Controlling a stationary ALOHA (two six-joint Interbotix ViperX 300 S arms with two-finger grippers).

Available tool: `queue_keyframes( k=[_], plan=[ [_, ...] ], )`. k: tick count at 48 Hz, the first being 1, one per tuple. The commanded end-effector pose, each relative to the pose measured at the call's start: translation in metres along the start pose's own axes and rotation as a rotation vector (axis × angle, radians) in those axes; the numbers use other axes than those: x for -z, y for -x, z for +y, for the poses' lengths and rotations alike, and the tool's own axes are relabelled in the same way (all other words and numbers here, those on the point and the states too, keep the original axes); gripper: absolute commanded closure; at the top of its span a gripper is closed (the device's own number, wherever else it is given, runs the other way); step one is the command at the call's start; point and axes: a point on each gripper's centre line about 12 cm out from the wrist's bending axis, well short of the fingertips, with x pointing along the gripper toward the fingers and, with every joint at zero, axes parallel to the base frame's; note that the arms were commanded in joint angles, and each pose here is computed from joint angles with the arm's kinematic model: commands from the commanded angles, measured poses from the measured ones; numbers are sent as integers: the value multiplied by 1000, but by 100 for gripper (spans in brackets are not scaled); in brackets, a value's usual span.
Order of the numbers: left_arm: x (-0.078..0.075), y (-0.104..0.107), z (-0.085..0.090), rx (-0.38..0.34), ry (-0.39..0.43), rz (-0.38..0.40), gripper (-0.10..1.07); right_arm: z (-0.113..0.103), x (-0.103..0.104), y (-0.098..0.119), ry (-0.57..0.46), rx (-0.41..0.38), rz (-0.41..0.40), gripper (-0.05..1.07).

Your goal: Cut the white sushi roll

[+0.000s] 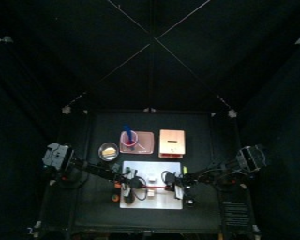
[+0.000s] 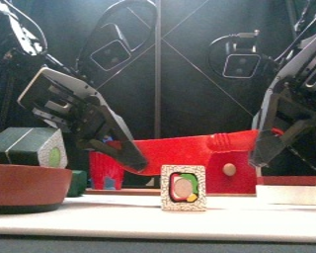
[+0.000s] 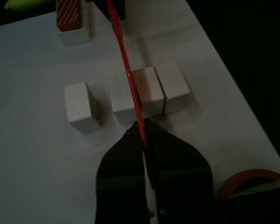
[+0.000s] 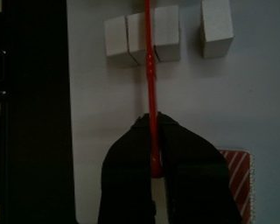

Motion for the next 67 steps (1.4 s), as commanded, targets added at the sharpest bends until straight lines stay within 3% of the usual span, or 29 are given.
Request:
queue_keyframes(
  k=[1, 22, 37, 44, 55, 67],
  plan=[
    [14, 3, -9, 24, -40, 69, 75, 5, 8, 0, 12, -13, 27, 89],
    [27, 5, 7, -7, -6, 133, 75, -5, 13, -14, 32, 21, 61, 89],
    [32, 9, 22, -35, 7, 143, 74, -12, 1, -16, 44, 34, 44, 86],
    [34, 10, 27, -43, 4, 148, 74, -18, 3, -19, 40, 47, 63, 80],
    [38, 8, 28, -42, -1, 162, 74, -24, 6, -28, 30, 58, 100, 59],
    [45, 5, 28, -39, 0, 185, 74, -24, 2, -35, 38, 61, 103, 56]
  ],
)
